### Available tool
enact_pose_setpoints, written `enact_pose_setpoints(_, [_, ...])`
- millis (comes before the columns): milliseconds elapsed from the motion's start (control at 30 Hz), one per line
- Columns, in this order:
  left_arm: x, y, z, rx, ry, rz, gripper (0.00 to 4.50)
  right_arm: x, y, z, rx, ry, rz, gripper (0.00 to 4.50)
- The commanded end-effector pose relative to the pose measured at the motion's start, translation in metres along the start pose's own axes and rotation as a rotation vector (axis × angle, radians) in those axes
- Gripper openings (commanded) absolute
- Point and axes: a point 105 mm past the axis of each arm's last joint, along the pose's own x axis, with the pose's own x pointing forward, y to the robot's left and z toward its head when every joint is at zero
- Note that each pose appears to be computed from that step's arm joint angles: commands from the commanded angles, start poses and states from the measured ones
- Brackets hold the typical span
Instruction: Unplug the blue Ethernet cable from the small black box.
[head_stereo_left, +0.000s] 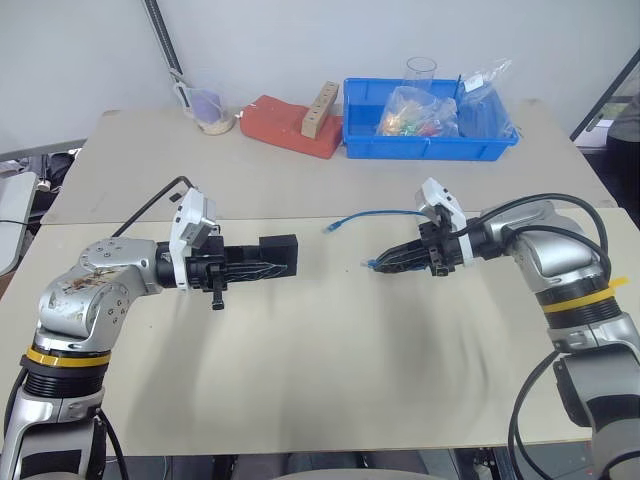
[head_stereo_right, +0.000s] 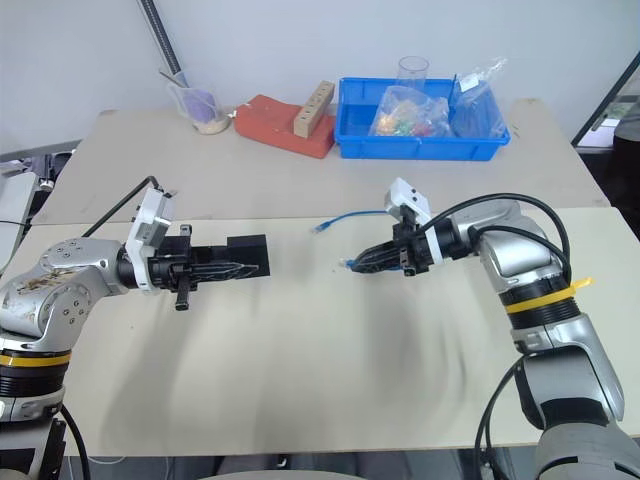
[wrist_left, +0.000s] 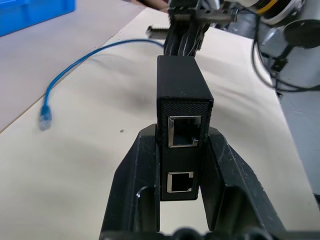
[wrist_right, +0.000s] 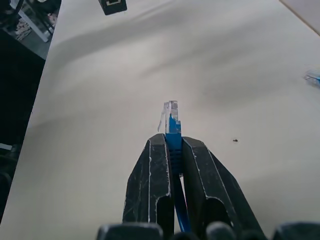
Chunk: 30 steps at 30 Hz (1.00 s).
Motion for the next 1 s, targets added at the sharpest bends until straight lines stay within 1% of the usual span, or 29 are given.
enact_pose_setpoints(33, [-0.003,-0.003,0.009,0.044,-0.012,0.007,0.55,-0.004,0.001,0.011,-0.063,-0.020,-0.014,0.06])
enact_pose_setpoints(200, [-0.008,0.002,0.002,0.059,-0.007,0.067,0.55,0.002,-0.012,0.003,-0.114,-0.005,-0.126,0.06])
enact_pose_setpoints(333, [-0.009,0.006,-0.013,0.070,-0.012,0.152,0.55,0.011,-0.028,-0.024,-0.261,0.087,-0.295,0.06])
enact_pose_setpoints(433, [-0.007,0.007,-0.019,0.085,-0.027,0.203,0.55,0.018,-0.025,-0.041,-0.308,0.115,-0.320,0.06])
enact_pose_setpoints(467, [-0.006,0.008,-0.020,0.090,-0.034,0.218,0.55,0.021,-0.021,-0.045,-0.288,0.101,-0.307,0.06])
enact_pose_setpoints(500, [-0.005,0.009,-0.020,0.091,-0.041,0.230,0.55,0.023,-0.017,-0.046,-0.265,0.085,-0.287,0.97])
enact_pose_setpoints(533, [-0.005,0.009,-0.020,0.090,-0.048,0.239,0.55,0.024,-0.013,-0.046,-0.253,0.073,-0.270,1.19])
enact_pose_setpoints(600, [-0.004,0.010,-0.019,0.091,-0.061,0.258,0.55,0.024,-0.009,-0.042,-0.259,0.061,-0.265,1.96])
enact_pose_setpoints(667, [-0.003,0.012,-0.021,0.088,-0.072,0.286,0.55,0.018,-0.008,-0.035,-0.279,0.049,-0.284,2.57])
enact_pose_setpoints(700, [-0.003,0.013,-0.022,0.087,-0.073,0.298,0.55,0.015,-0.008,-0.032,-0.286,0.043,-0.286,2.99])
enact_pose_setpoints(833, [-0.001,0.022,-0.033,0.086,-0.091,0.381,0.55,0.001,0.010,-0.007,-0.256,-0.037,-0.260,4.36])
enact_pose_setpoints(867, [-0.001,0.025,-0.035,0.087,-0.098,0.405,0.55,-0.001,0.014,-0.001,-0.248,-0.063,-0.259,4.47])
enact_pose_setpoints(1000, [0.006,0.043,-0.052,0.104,-0.122,0.542,0.55,-0.007,0.029,0.036,-0.219,-0.230,-0.310,4.47])
